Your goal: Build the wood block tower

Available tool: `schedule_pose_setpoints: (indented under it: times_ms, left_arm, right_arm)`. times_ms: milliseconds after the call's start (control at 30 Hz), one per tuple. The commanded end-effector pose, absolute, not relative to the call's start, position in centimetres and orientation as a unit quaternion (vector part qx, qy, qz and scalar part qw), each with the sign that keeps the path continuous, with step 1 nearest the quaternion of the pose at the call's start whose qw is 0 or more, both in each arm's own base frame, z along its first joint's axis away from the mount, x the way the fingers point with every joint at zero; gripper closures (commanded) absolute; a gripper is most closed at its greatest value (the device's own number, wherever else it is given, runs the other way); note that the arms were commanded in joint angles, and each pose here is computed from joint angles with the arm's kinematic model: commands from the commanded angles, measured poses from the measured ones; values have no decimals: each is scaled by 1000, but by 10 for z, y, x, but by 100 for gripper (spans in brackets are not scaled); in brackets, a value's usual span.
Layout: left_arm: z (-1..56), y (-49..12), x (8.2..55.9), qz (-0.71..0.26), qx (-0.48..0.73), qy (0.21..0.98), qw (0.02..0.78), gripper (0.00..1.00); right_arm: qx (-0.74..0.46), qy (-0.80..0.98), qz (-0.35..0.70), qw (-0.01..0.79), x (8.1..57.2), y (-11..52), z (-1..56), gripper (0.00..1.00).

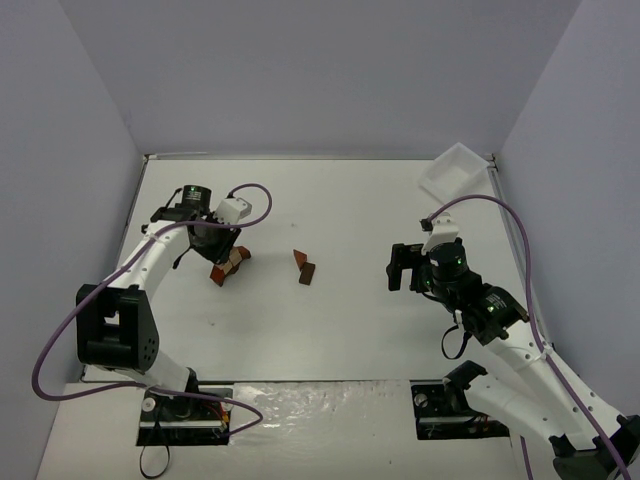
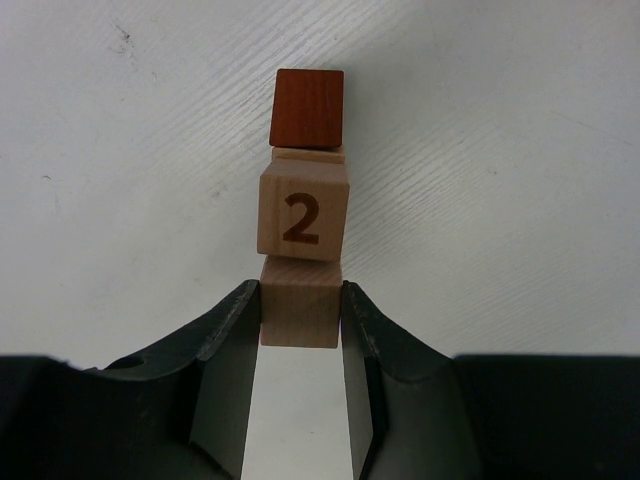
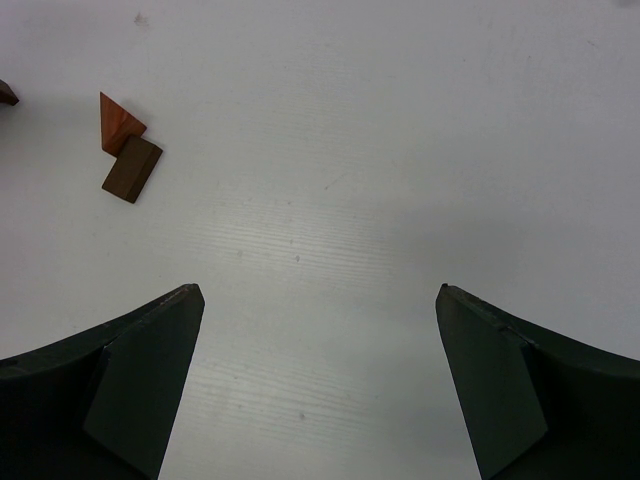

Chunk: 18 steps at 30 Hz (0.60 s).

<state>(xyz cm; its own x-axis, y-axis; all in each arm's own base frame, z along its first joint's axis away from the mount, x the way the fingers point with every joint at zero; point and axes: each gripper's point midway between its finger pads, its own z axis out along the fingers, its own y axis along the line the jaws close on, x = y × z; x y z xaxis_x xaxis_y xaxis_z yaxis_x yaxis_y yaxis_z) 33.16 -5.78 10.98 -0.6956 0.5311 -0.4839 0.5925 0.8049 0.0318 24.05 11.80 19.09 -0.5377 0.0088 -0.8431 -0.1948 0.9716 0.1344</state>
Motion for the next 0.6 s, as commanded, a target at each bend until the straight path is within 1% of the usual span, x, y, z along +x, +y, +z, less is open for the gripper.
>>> schedule_pose_setpoints:
  times_ms: [0,300,367,567]
  left_arm:
    - [137,-61,353,-62,311,902,293,93]
    - [132,-61,353,-61,305,906,286,92]
    - [132,-61,353,-62,305,907,285,88]
    - [130,-59,354,-58,305,908,282,87]
  right_arm:
    - [-45,854,121,505,251,123,210,0]
    - [-45,853,123,505,251,124,211,0]
    - [-46,854,122,504,251,124,210,0]
    - [-46,854,122,503,251,124,210,0]
